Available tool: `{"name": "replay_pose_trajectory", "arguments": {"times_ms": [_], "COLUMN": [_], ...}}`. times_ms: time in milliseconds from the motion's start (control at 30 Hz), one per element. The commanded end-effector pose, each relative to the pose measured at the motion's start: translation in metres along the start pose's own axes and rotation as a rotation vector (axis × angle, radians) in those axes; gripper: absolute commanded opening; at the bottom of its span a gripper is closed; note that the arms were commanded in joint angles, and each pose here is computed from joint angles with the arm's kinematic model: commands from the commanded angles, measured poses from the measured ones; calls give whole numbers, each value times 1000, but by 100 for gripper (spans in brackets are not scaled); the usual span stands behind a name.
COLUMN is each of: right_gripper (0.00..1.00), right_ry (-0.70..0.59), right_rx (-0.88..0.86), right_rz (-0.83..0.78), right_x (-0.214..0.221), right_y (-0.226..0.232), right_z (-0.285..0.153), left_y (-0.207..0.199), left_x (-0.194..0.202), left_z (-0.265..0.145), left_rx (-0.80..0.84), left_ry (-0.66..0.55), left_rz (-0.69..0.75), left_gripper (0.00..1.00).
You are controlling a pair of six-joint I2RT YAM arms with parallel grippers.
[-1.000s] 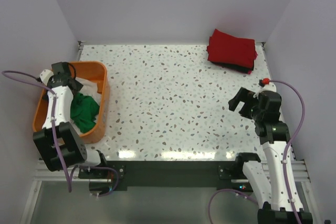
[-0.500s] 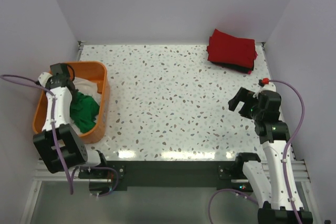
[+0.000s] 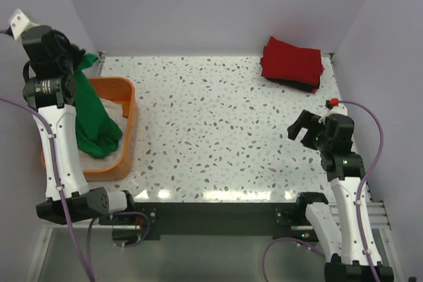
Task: Fold and stack the t-shirts
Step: Grab the tshirt from the pile, then move the tshirt to the center of the board
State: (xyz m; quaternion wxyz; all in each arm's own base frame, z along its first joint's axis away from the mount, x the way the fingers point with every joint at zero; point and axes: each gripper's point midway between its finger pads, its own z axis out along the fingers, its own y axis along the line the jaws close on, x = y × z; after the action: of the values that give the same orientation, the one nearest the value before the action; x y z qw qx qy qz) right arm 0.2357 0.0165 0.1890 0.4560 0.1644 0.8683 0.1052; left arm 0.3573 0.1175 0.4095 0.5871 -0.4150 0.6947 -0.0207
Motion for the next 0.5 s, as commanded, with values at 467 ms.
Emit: {"name": "replay_pose_trajectory", "arguments": {"times_ms": [467], "right_gripper": [99], "right_ry": [-59], "right_rx": [30], "right_rz": [-5], "right_x": [-13], "right_y": [-4], "right_z": [-7], "left_y": [-346], "left_x": [120], "left_z": [-243], "left_rx": [1257], "left_ry": [94], "left_rz": [358], "left_gripper": [0]}}
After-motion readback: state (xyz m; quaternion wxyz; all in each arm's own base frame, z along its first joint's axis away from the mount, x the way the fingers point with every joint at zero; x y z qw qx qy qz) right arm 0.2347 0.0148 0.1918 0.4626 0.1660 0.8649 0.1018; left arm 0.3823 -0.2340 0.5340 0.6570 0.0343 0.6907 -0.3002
